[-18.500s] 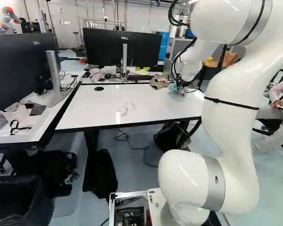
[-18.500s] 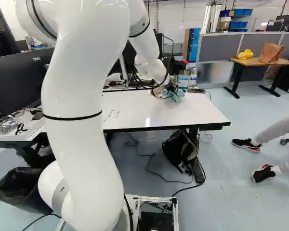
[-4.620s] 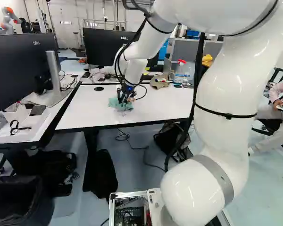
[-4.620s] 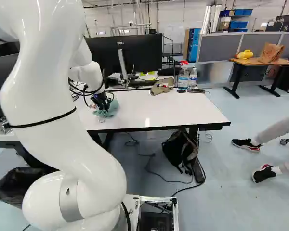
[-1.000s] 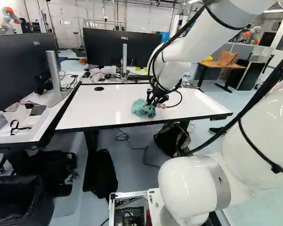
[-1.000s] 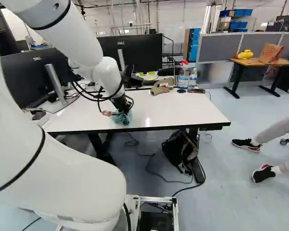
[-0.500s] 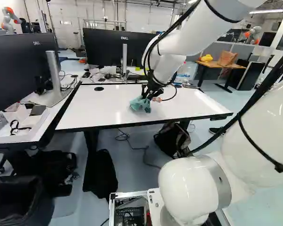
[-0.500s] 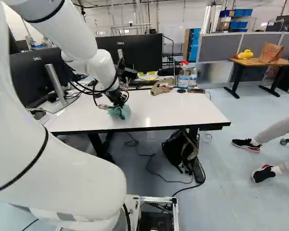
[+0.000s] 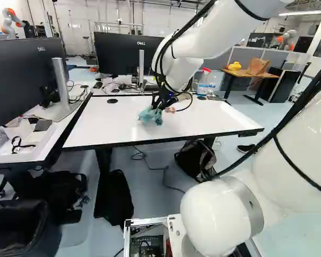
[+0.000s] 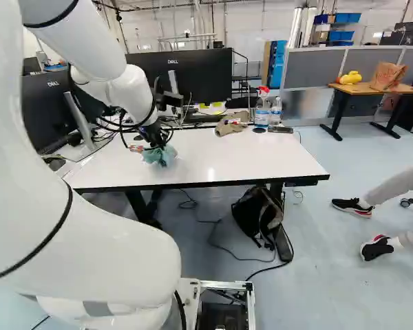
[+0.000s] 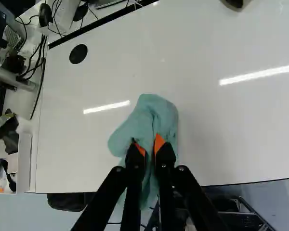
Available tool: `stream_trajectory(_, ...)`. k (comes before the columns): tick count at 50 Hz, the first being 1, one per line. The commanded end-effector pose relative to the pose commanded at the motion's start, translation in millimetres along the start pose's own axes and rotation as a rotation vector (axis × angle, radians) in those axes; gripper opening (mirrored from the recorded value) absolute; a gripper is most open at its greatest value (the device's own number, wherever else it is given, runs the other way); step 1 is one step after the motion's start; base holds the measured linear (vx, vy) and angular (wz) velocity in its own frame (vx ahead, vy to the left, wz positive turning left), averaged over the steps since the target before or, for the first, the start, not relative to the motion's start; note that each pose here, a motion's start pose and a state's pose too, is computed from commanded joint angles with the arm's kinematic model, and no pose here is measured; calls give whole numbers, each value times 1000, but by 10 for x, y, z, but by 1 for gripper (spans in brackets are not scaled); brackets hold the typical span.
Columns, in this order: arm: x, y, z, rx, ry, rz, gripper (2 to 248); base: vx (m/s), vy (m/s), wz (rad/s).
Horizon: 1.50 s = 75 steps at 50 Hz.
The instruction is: Clean the table with the green towel
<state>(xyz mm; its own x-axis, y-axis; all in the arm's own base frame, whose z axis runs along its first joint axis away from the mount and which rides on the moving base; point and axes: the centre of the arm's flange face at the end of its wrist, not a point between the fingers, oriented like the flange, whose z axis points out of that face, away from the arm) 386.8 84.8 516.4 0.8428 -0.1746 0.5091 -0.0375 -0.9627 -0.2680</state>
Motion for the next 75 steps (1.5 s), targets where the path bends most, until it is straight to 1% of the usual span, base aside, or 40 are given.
stream_trajectory(32,-28,-525,137,61,-38,-101,41,0,0,0)
stream_trajectory(36,-38,-572,145,67,-41,-110,41,0,0,0)
stream_trajectory(50,-48,-579,175,65,-48,-112,41,0,0,0)
stream_trajectory(75,-99,-546,484,39,-111,-108,41,0,0,0)
